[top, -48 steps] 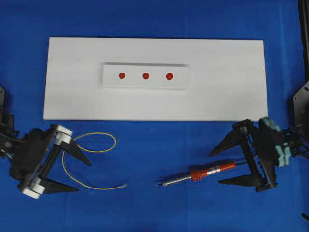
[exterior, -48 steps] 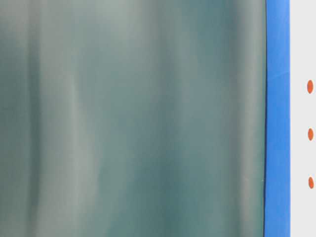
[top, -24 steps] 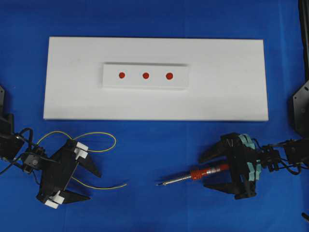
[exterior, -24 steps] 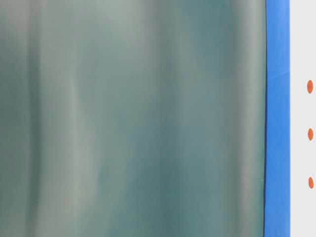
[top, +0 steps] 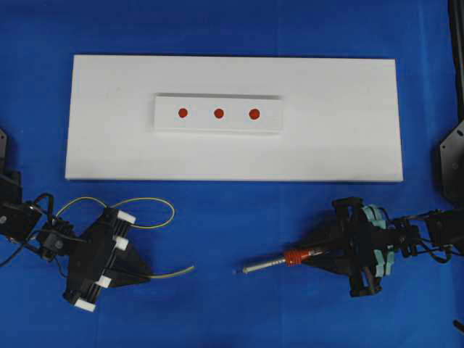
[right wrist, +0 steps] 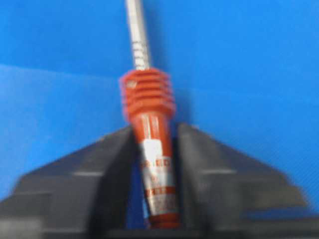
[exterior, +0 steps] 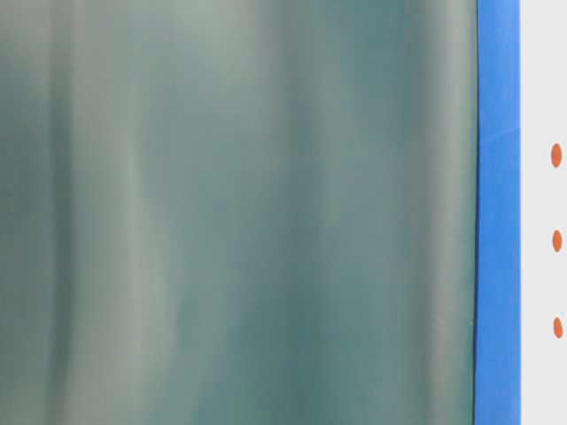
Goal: Touch the tip of the soldering iron to the tip of the solder at the mark.
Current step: 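Grasp the yellow solder wire with left gripper, red iron handle with right, then lift both tools and carry them over the red-dotted strip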
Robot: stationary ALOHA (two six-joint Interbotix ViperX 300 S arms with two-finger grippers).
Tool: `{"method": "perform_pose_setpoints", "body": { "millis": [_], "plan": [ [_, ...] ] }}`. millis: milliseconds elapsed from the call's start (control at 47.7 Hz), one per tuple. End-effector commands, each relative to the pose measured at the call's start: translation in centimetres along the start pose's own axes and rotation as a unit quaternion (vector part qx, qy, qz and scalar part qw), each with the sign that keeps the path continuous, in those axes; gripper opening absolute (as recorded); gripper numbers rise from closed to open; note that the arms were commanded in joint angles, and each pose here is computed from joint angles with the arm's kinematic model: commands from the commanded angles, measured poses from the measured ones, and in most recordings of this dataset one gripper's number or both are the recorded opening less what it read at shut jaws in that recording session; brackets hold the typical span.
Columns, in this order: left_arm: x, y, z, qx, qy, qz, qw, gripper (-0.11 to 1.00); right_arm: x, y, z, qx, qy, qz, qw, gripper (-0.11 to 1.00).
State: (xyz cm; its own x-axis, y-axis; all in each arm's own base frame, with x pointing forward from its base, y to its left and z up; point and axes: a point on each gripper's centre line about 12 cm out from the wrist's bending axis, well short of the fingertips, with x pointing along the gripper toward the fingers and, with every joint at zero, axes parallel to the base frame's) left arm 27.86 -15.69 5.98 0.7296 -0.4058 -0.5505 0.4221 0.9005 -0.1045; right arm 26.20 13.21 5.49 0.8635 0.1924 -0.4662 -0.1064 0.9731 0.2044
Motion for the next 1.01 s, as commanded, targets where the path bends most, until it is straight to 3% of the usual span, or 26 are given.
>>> {"method": "perform_pose_setpoints", "body": {
  "millis": [0, 398, 629, 985],
  "plan": [
    [0.3, -0.2, 0.4, 0.003, 0.009, -0.002, 0.9999, 0.05, -0.1, 0.2, 0.3, -0.004, -0.007, 0.003, 1.0, 0.1],
    [-0.3, 0.0, 2.3, -0.006, 0.034, 0.007, 0.9994, 0.02, -0.5, 0.7, 1.6, 0.001, -0.016, 0.012, 0.9998, 0.06],
    [-2.4, 0.4, 5.6, -0.014, 0.057, 0.019, 0.9981, 0.02, -2.3, 0.9, 4.7, 0.023, 0.015, 0.023, 0.9994, 0.06],
    [-6.2, 1.3, 10.8, -0.026, 0.088, 0.041, 0.9949, 0.02, -5.3, 0.8, 11.0, -0.001, 0.061, 0.049, 0.997, 0.06]
  ]
}}
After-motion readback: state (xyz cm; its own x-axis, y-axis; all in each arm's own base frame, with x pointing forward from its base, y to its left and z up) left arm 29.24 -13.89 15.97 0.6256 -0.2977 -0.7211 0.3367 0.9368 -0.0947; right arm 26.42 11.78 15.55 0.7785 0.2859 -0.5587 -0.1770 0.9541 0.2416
